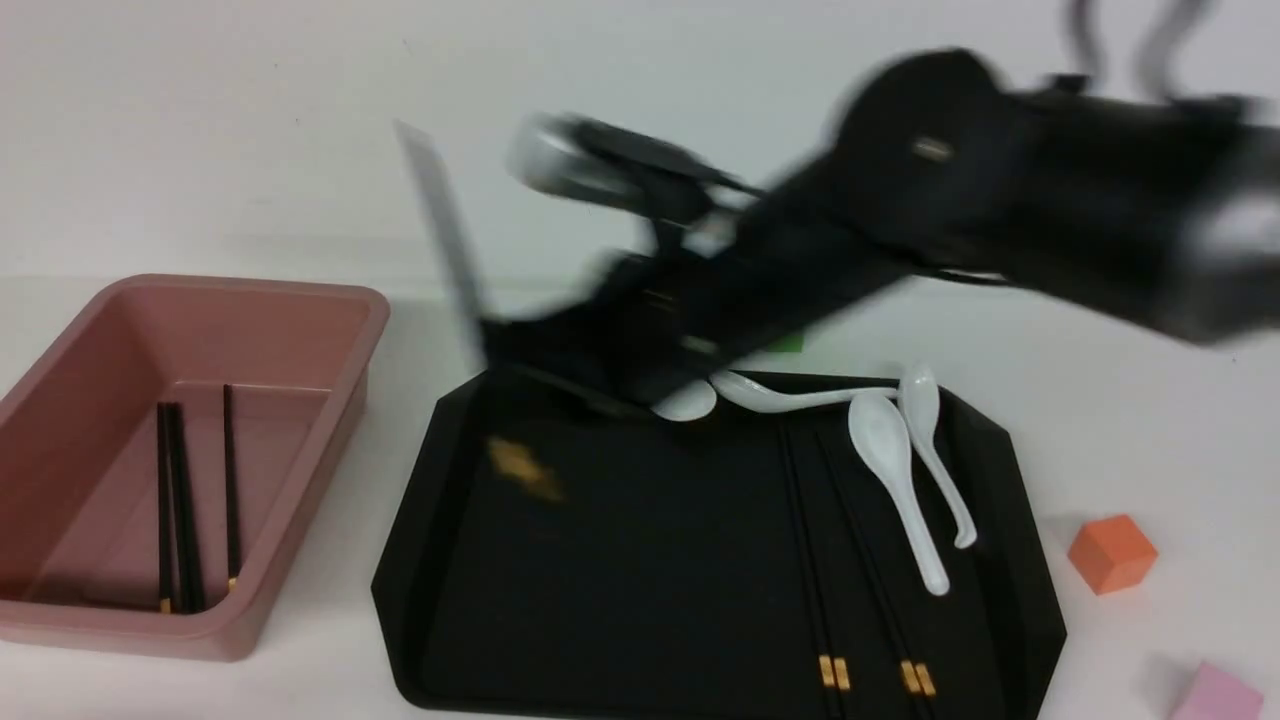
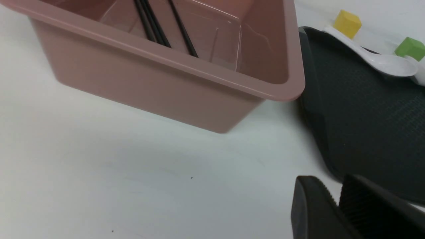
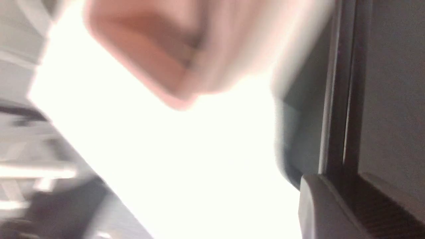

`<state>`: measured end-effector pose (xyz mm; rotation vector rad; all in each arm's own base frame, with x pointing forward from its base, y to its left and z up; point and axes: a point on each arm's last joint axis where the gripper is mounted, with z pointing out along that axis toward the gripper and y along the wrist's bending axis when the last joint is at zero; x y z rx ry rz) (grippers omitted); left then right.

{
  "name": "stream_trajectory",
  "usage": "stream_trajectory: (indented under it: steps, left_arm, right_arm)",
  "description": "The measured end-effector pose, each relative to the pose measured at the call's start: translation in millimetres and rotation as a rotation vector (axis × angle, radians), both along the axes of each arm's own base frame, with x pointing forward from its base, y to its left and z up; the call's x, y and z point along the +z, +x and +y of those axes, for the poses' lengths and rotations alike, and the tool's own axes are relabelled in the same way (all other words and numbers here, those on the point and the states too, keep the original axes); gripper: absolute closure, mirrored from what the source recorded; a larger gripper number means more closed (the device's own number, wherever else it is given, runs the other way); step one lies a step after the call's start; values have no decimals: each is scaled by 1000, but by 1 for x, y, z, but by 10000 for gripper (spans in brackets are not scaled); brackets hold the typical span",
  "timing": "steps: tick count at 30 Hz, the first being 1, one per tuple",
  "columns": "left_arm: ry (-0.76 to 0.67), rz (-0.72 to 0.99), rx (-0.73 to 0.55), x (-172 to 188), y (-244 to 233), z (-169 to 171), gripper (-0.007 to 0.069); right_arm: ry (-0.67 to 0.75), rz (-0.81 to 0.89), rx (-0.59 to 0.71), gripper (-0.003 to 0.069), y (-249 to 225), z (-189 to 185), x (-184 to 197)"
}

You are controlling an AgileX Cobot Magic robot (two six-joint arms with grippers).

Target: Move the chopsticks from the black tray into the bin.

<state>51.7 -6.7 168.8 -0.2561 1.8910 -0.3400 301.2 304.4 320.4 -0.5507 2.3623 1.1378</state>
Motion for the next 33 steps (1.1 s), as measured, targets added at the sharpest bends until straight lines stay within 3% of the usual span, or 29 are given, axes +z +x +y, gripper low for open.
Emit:
stream_trajectory:
  steps: [6,13,19,23,28,32,33]
  left_arm:
    - [0,0,0,0,0,0,480]
    - [0,0,0,0,0,0,480]
    - [0,0,0,0,0,0,480]
    - [0,-1,0,0,0,0,480]
    - [0,-1,0,0,0,0,480]
    - [0,-1,0,0,0,0,480]
    - [0,-1,0,0,0,0,480]
  right_arm:
    - [324,-135,69,519,32,86,-26]
    - [392,-200,84,498,41,141,-77]
    - [352,-224,64,414,50,141,-91]
    - [328,-230,72,407,56,133,-86]
    - [272,-224,119,469,63,108,-61]
    - [204,-214,167,534,63,80,-26]
    - [163,-222,182,565,61,59,-1]
